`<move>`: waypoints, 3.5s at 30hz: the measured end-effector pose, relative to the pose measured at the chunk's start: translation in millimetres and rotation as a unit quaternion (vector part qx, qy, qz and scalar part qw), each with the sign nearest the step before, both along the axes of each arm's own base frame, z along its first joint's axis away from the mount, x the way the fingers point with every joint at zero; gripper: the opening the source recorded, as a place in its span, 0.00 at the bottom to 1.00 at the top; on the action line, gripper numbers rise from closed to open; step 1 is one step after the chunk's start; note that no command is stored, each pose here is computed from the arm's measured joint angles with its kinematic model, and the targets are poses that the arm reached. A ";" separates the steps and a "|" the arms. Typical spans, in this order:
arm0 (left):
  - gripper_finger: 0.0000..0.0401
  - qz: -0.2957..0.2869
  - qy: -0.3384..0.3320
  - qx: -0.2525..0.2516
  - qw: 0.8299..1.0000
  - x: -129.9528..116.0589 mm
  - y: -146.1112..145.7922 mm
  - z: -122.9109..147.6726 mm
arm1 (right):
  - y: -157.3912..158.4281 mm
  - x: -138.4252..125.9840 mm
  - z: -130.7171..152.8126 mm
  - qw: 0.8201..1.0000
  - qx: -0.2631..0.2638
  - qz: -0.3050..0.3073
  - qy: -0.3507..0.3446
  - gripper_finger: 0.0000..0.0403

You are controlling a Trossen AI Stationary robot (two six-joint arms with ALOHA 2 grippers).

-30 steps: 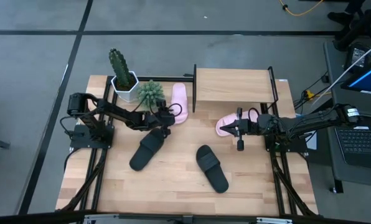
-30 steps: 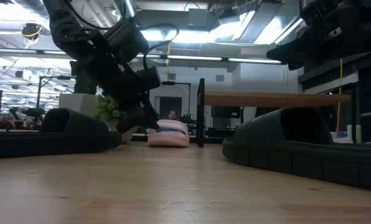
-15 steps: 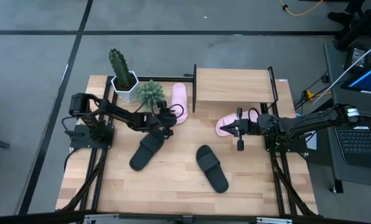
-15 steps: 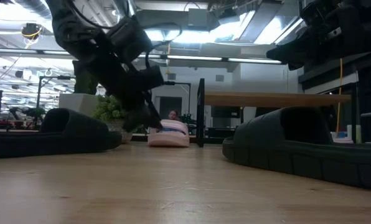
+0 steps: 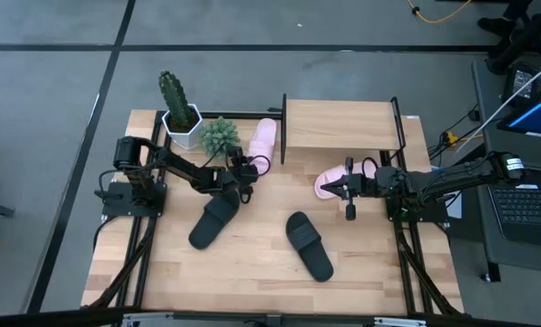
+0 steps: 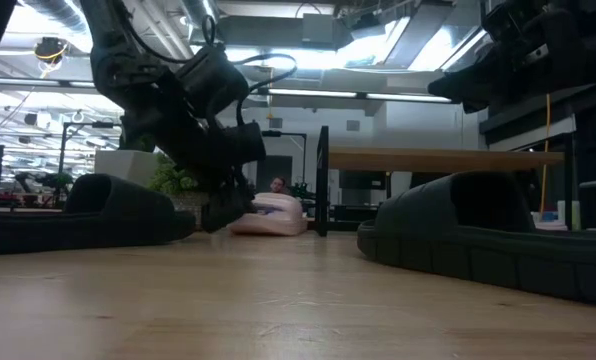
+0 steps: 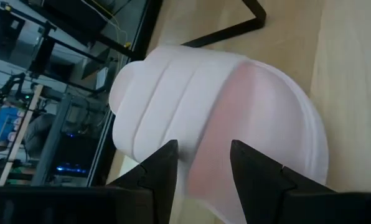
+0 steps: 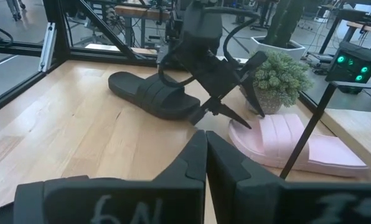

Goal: Pick and place slides into the shelf
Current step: Put the left pink slides on the shelf

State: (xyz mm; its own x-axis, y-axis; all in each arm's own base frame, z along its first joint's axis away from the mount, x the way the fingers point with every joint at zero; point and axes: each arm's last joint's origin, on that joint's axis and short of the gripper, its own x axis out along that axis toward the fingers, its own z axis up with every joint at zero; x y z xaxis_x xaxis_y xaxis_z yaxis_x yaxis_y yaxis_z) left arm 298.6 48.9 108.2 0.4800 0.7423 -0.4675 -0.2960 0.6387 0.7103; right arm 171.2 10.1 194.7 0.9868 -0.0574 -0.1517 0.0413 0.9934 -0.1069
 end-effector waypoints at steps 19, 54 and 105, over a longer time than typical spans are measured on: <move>0.35 0.018 0.000 0.003 1.000 -1.7 9.8 0.5 | 0.0 -0.1 -0.4 1.000 -0.001 0.000 0.002 0.02; 0.01 0.006 -0.029 -0.013 0.999 0.5 -4.8 5.3 | 0.0 -0.2 -1.2 1.000 -0.003 0.000 0.006 0.02; 0.00 0.071 -0.175 0.149 0.971 -17.4 -73.4 139.5 | 0.8 27.1 58.7 0.998 -0.043 -0.023 -0.049 0.05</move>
